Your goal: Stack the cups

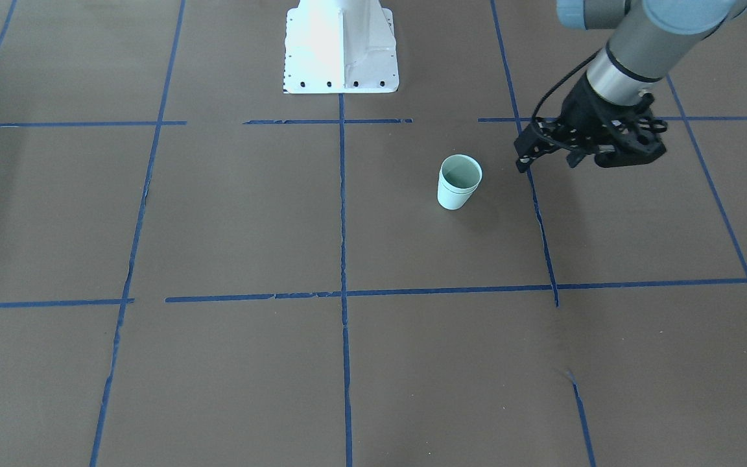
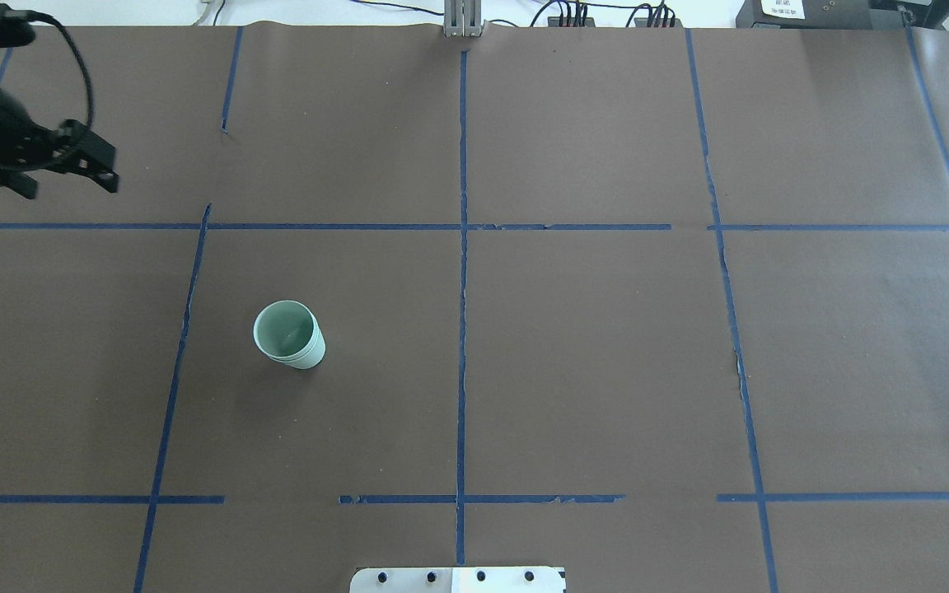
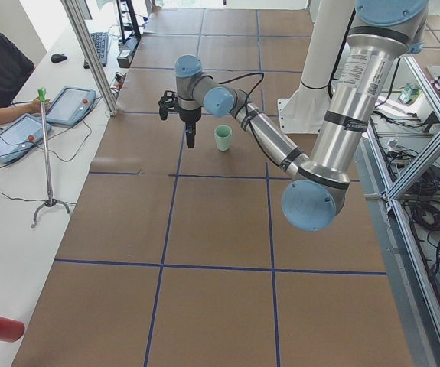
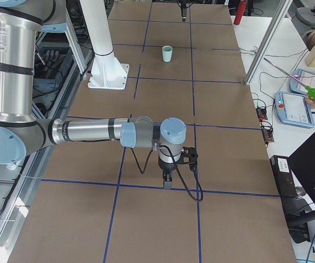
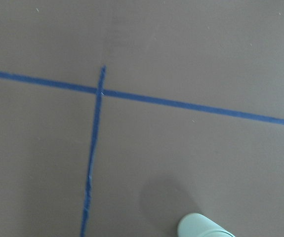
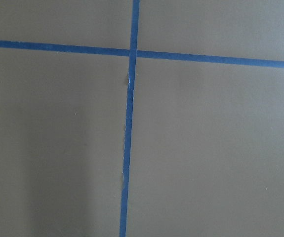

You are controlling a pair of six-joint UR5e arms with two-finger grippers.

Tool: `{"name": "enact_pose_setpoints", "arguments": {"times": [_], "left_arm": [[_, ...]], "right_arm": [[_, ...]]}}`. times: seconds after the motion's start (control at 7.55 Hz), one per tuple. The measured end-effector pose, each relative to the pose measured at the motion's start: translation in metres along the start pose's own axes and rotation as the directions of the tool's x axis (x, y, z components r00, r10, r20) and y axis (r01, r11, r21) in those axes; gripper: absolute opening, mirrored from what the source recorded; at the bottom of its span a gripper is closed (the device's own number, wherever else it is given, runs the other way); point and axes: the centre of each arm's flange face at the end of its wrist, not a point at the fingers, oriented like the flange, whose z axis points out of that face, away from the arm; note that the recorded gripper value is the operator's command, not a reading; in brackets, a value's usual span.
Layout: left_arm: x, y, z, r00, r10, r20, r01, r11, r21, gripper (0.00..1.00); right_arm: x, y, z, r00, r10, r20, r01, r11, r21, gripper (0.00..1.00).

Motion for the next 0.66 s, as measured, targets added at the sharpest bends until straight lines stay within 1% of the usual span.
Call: {"name": "enact_pose_setpoints", "arguments": {"times": [0.27,0.4,0.66], "left_arm": [[-0.123,-0.028,-0.005,0.991,0.108,0.08,-0.108,0.994,-0.009,1.0],[-0.185,-0.032,-0.007,0.983,0.148,0.108,-0.146,0.989,-0.025,1.0],[-0.287,-0.021,-0.004,0.972,0.196,0.13,-0.192,0.98,-0.044,1.0]], "right_arm": [[0.0,0.0,0.0,1.0,0.0,0.0,0.0,1.0,0.0,1.0],[0.0,0.0,0.0,1.0,0.0,0.0,0.0,1.0,0.0,1.0],[0.0,0.0,0.0,1.0,0.001,0.0,-0.001,1.0,-0.001,1.0]]}}
